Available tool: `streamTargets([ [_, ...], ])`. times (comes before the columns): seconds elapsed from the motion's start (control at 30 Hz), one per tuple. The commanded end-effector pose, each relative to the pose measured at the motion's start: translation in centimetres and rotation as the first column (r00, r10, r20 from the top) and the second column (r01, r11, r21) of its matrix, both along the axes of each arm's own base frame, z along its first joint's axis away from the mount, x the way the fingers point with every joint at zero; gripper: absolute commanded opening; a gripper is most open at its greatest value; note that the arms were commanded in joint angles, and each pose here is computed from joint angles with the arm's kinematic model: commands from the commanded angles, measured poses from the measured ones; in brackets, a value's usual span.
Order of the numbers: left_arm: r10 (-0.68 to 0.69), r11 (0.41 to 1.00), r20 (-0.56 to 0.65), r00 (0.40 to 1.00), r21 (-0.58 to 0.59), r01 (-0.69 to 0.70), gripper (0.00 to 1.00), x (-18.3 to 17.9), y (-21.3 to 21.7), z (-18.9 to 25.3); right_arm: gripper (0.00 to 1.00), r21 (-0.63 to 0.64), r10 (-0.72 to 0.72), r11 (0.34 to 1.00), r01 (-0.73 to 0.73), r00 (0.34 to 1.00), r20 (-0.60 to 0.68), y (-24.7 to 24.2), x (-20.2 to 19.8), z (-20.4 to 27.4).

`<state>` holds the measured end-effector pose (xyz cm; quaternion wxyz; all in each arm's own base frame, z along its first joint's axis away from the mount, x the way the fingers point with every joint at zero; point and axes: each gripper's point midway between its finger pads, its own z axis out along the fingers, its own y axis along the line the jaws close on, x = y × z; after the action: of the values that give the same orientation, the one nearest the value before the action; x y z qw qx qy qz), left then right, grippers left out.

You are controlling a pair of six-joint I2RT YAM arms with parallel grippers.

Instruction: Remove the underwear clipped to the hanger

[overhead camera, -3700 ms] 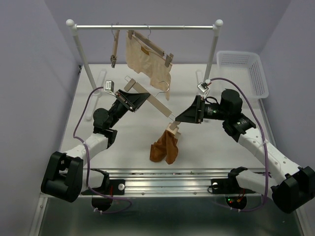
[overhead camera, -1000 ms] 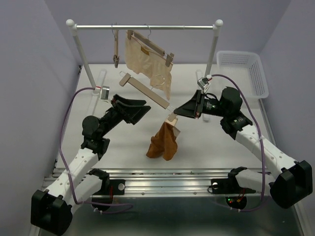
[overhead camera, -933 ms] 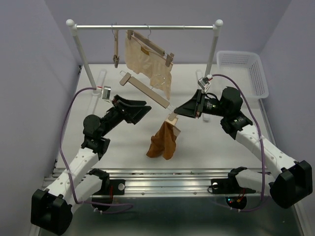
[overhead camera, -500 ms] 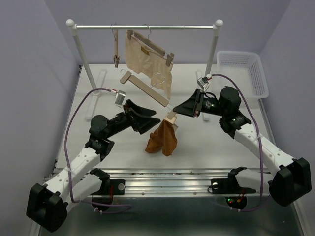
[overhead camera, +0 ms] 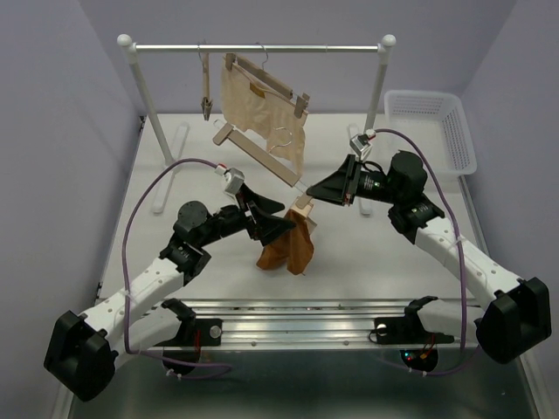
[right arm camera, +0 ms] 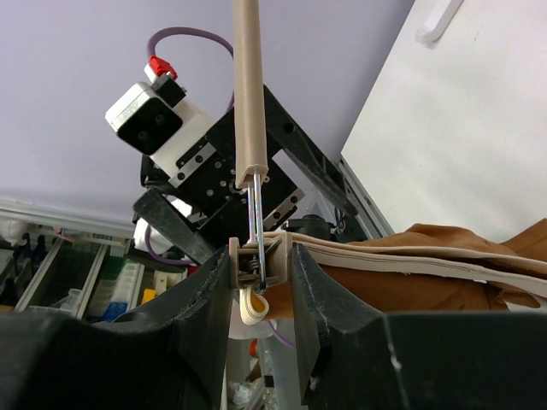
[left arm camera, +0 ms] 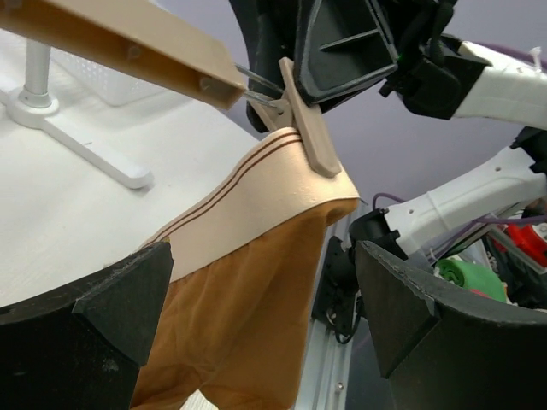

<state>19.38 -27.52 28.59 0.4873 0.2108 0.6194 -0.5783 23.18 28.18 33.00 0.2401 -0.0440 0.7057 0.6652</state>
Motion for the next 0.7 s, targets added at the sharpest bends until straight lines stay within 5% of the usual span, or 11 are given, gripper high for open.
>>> streamTargets([
  [0.0, 0.014, 1.0, 0.135, 0.991, -0.009, -0.013, 0.99, 0.4, -0.4, 3.1, 0.07, 0.078, -0.004, 0.997, -0.007, 0.99, 0.142, -0.2, -0.3, 4.6],
  [0.27, -0.061, 0.998, 0.166, 0.984, 0.01, 0.06, 0.99, -1.1, -2.3, 3.0, 0.07, 0.077, -0.029, 0.997, 0.018, 0.989, 0.144, -0.2, 0.3, 4.4],
  [0.37, -0.066, 0.998, 0.151, 0.986, 0.019, 0.064, 0.91, -1.2, -2.8, 2.5, 0.07, 0.079, -0.029, 0.997, 0.018, 0.989, 0.144, -0.1, 0.4, 4.4],
  [0.47, -0.056, 0.998, 0.142, 0.988, 0.021, 0.054, 0.52, -0.9, -2.9, 2.3, 0.07, 0.081, -0.028, 0.997, 0.016, 0.988, 0.149, -0.2, 0.3, 4.5],
  [0.6, -0.039, 0.999, 0.148, 0.988, 0.01, 0.038, 0.2, -0.9, -2.7, 2.8, 0.06, 0.08, -0.03, 0.997, 0.018, 0.987, 0.155, -0.2, 0.2, 4.5],
  [0.67, -0.032, 0.999, 0.153, 0.988, 0.003, 0.032, 0.11, -1.0, -2.5, 3.1, 0.01, 0.077, -0.032, 0.997, 0.02, 0.987, 0.156, -0.2, 0.3, 4.4],
])
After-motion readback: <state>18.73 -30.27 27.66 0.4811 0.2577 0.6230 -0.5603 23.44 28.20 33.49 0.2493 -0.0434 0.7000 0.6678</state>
